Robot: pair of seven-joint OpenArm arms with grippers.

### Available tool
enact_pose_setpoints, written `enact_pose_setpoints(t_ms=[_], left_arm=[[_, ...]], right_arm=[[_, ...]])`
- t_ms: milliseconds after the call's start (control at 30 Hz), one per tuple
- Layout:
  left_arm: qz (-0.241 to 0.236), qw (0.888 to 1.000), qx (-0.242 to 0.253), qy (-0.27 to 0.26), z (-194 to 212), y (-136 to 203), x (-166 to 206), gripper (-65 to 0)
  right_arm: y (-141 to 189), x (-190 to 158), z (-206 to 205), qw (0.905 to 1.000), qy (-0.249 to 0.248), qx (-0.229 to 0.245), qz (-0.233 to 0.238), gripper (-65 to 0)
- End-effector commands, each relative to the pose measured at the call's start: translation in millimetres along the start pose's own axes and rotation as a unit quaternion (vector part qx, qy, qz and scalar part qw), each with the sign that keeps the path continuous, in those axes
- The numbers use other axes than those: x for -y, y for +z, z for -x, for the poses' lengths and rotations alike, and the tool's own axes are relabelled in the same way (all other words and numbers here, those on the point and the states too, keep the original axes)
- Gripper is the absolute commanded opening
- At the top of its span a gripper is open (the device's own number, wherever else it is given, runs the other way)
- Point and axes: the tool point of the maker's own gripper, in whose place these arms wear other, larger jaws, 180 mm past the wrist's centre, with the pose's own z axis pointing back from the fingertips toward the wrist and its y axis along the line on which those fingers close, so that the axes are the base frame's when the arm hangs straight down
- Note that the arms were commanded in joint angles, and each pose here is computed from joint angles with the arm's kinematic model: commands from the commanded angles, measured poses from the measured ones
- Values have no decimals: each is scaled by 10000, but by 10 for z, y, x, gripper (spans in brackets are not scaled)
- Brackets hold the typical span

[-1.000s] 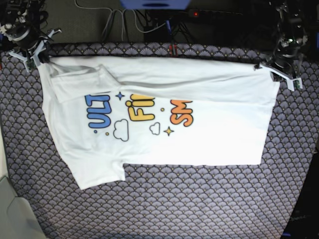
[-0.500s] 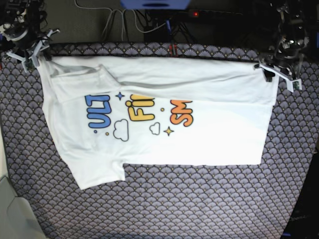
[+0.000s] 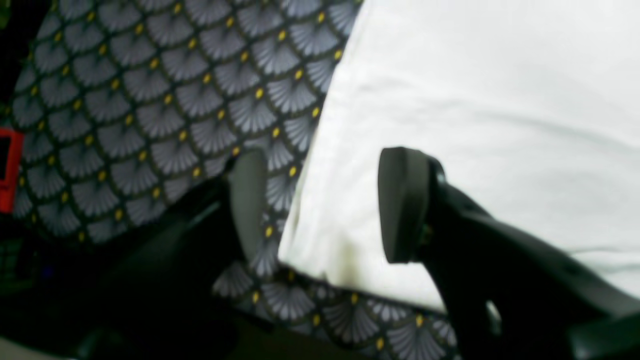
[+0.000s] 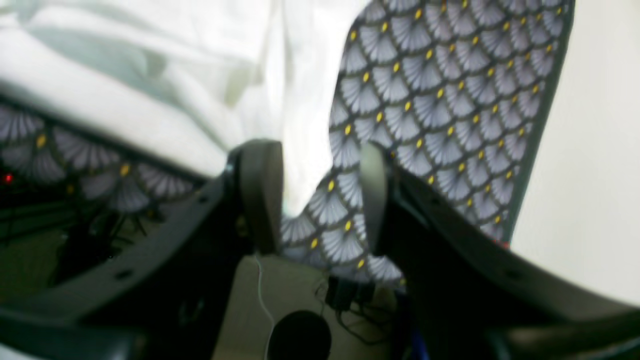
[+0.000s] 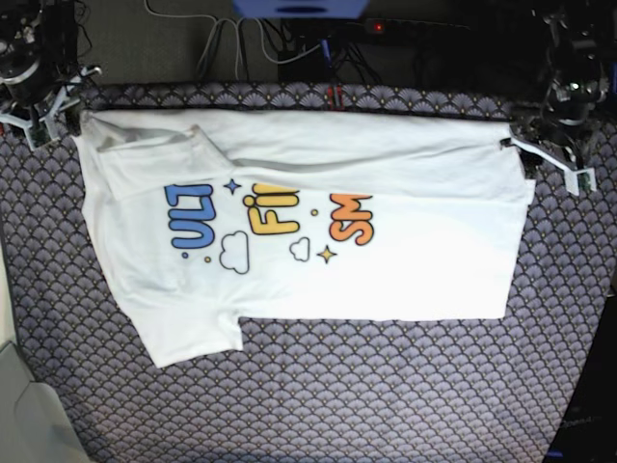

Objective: Fold the T-shirt properly
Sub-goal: 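Drag the folded edge toward the robot with both grippers and release, then move both grippers to the shirt's side edges and grasp the fabric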

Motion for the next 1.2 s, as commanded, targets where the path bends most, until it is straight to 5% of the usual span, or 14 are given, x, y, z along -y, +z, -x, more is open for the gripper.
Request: enact_pose_setpoints(t_ms=[0, 167, 467, 800, 1167], left_arm=[[-161, 9992, 366, 12, -254, 23, -113, -303], [-203, 9958, 878, 175, -709, -66, -119, -302], [-39, 9937, 975, 560, -1188, -373, 16, -302], [-101, 9937, 1022, 454, -1437, -580, 112, -302], [-115, 9943, 1056, 38, -1509, -617, 276, -302]], right_arm=[[-6, 139, -266, 9989, 65, 427, 174, -385], [-230, 292, -873, 9932, 116, 1102, 349, -384], [-996, 641, -1657, 9966, 98, 791, 213, -384], [-1750, 777, -1905, 9934, -772, 723, -439, -385], [-2109, 609, -1761, 9843, -1255, 824, -932, -383]])
